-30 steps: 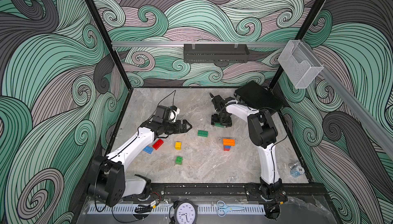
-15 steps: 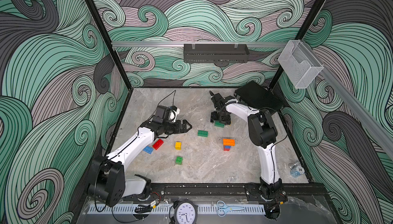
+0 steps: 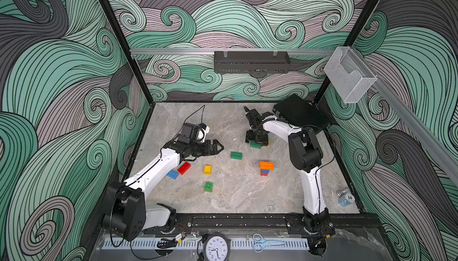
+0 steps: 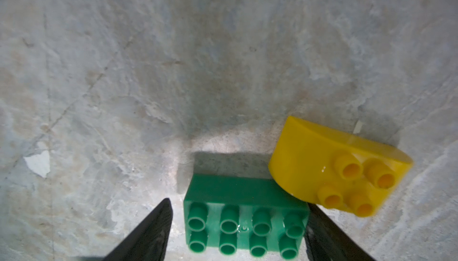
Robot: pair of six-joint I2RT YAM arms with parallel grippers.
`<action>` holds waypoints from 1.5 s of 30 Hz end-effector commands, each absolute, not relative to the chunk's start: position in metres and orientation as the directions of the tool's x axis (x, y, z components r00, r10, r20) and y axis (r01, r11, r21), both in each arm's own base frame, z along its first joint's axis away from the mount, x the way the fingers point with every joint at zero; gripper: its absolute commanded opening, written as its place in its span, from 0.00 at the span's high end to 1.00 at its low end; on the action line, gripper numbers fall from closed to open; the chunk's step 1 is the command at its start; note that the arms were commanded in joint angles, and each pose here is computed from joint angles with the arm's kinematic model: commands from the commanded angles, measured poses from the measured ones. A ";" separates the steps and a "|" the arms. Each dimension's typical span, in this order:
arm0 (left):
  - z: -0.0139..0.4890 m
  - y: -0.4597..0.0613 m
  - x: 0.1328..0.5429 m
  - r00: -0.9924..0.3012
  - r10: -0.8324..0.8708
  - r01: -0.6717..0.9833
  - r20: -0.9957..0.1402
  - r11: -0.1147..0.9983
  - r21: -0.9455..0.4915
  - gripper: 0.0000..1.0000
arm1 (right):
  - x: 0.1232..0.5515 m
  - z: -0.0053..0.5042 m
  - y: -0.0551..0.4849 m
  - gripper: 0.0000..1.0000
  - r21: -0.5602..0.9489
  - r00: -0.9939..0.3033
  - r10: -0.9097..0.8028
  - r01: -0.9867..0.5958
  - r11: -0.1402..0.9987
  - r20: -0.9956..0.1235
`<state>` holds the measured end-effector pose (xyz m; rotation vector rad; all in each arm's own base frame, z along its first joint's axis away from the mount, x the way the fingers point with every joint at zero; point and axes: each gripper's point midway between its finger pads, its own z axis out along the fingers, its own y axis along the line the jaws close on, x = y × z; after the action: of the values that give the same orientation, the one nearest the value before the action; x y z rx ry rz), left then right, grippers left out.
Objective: Assemble an ice cream with lego
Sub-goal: Pick up the lego brick from the center of the board.
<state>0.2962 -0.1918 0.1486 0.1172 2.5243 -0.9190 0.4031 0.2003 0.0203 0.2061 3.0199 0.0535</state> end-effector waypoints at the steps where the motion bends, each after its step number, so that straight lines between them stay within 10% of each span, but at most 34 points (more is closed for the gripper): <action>1: 0.164 -0.192 0.298 -0.878 -0.063 0.257 -0.475 0.775 -0.577 0.02 | 0.399 0.013 0.196 0.21 0.016 -0.981 0.166 0.165 0.986 -0.099; 45: 0.167 -0.191 0.297 -0.872 -0.070 0.256 -0.485 0.778 -0.574 0.02 | 0.404 0.023 0.207 0.25 -0.007 -0.986 0.105 0.107 0.994 -0.132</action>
<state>0.2963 -0.1906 0.1531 0.1174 2.5091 -0.9123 0.4013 0.2087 0.0158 0.1301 3.0232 0.0055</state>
